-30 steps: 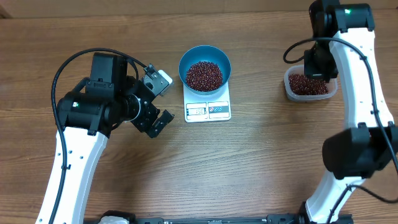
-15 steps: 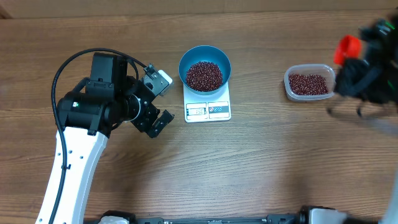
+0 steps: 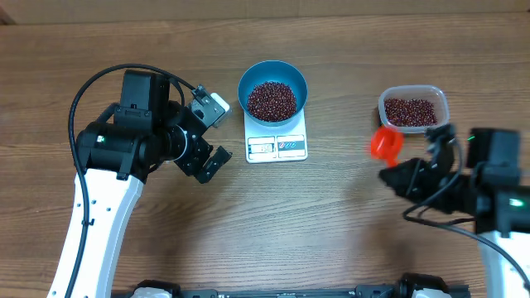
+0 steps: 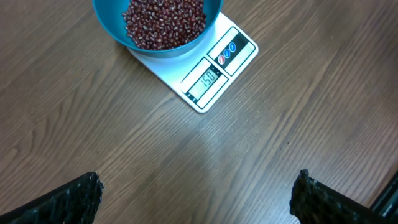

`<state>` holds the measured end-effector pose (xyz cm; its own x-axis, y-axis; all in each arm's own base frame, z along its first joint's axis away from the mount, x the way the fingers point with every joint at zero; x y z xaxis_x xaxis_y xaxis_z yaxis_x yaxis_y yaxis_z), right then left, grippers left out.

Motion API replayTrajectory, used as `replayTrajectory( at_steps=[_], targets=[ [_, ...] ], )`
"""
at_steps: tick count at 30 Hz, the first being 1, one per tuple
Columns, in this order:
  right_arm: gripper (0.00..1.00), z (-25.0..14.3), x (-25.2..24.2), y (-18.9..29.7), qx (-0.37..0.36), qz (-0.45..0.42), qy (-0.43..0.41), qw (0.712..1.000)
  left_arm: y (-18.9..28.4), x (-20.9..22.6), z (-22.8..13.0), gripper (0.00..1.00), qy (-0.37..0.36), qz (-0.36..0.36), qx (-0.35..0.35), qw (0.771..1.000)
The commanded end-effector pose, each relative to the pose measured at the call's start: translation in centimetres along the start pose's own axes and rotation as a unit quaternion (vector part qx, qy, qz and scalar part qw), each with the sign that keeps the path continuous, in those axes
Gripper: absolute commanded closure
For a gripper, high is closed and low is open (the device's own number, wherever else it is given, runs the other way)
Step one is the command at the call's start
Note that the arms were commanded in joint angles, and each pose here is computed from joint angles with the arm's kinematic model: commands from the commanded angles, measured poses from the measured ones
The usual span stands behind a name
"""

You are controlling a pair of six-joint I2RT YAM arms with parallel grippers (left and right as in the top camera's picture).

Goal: Scoop item into bowl and weigh 150g on scale
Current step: 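Lower the red scoop onto the table in front of the tub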

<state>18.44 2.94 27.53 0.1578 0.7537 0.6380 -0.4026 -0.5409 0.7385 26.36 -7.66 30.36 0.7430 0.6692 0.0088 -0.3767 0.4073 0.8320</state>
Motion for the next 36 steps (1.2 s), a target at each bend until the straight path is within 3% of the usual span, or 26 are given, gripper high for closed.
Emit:
replayTrajectory(
  at_steps=[1,36],
  targets=[
    [0.96,-1.5,-1.3,-2.8,0.045,0.069,-0.057,0.995,0.2,0.0,0.4,0.0,-0.013,-0.004,-0.008,1.0],
    [0.96,-3.6,-3.9,-5.9,0.085,0.082,-0.035,0.992,0.2,0.0,0.4,0.0,-0.013,-0.004,-0.008,1.0]
  ],
)
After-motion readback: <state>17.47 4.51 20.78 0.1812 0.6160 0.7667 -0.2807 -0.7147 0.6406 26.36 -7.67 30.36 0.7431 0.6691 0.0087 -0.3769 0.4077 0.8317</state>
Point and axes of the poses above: each gripper's point midway between its finger pads, its own y axis back along the fingers, its own x axis along the line the jaws close on, z = x × y, the point moved 8 cm from there along y, back along the fingers, and after that the axes turned 3 degrees about -y, right-handed, at the moved point
